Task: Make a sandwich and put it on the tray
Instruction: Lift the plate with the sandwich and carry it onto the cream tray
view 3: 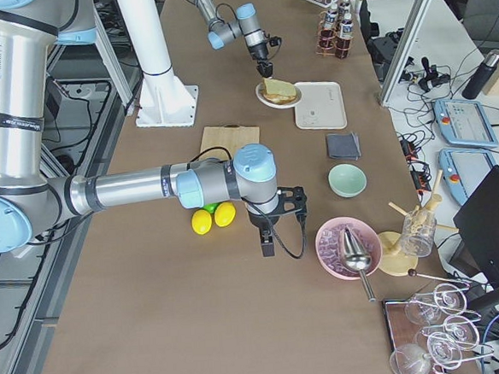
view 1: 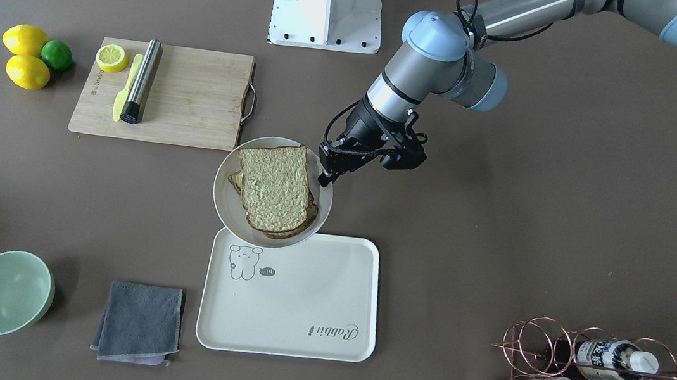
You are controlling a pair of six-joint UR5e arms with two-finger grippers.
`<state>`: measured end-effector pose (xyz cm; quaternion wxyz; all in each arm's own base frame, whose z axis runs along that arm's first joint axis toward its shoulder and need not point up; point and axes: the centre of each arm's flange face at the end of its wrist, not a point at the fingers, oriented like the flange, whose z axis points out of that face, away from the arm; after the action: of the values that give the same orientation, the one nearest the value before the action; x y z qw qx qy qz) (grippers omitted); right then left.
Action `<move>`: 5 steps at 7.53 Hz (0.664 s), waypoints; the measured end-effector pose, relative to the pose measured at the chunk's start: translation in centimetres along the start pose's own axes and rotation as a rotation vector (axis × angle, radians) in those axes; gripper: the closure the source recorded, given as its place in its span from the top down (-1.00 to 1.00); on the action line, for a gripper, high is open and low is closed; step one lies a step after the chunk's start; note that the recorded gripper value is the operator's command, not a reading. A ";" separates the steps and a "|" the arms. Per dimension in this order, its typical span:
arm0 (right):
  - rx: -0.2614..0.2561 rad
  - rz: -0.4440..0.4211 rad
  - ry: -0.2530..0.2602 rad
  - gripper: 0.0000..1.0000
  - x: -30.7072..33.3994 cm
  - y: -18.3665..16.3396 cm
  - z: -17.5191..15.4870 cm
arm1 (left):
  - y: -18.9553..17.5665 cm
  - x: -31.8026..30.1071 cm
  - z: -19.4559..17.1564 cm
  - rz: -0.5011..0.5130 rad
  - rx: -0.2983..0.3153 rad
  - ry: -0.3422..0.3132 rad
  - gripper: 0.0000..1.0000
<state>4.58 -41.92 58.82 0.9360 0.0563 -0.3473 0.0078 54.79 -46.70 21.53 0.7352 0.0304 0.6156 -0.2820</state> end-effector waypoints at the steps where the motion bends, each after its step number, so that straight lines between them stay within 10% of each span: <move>1: -0.002 0.002 -0.001 0.99 0.1 -0.1 0.1 | -1.7 1.4 1.2 -0.009 0.028 -0.008 -1.00; 5: -0.008 0.009 -0.008 0.99 0.3 0.0 0.3 | -9.7 4.1 4.7 -0.043 0.137 -0.075 -1.00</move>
<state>4.60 -41.93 59.25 0.9349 0.0511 -0.3512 0.0107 54.96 -58.22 21.81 0.7479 0.0567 0.5673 -0.3401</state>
